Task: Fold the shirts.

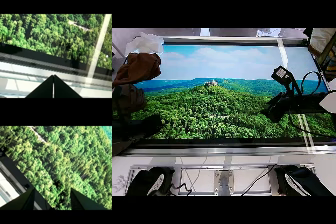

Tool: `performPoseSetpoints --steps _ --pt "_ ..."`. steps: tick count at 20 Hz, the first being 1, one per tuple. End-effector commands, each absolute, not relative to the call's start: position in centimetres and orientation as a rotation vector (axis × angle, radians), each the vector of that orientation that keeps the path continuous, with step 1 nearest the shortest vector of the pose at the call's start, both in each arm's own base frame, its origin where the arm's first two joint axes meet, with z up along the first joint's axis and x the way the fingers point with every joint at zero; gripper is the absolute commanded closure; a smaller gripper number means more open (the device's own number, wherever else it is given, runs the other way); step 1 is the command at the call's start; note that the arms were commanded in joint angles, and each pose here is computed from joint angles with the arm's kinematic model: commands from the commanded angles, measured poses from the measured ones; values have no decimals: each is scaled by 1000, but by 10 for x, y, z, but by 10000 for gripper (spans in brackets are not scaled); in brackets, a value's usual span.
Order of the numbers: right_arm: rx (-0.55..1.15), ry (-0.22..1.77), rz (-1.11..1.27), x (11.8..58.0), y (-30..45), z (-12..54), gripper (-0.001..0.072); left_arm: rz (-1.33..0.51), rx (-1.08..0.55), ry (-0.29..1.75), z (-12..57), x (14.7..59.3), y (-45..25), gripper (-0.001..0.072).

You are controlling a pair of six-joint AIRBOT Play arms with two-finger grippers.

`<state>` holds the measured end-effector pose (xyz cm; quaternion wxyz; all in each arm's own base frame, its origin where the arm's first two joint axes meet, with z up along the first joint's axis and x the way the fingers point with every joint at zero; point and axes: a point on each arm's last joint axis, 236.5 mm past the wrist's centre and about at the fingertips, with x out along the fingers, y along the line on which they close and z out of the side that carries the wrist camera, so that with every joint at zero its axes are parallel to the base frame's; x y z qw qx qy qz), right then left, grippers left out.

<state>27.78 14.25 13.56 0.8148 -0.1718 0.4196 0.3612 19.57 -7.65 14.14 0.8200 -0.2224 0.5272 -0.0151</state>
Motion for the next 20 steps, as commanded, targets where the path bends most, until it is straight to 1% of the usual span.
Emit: performPoseSetpoints --steps 1,7,11,13,15,16,17,20 --pt "-373 876 768 281 143 138 209 -32 -474 1121 142 196 -76 694" --pt "-371 868 764 283 143 139 209 -33 -476 1114 143 197 -76 694" --pt "-363 852 759 286 145 141 209 -52 -486 1038 152 213 -78 694" --pt "-323 833 782 286 154 146 210 -56 -449 1033 151 213 -75 694" --pt "-207 844 760 286 161 152 210 -33 -410 1018 151 216 -66 690" --pt "-136 862 743 286 165 154 210 -8 -343 980 152 224 -53 687" --pt "-102 866 732 287 166 156 210 33 -240 922 157 234 -33 686" --pt "-25 849 684 296 167 162 210 279 91 672 202 268 52 680"
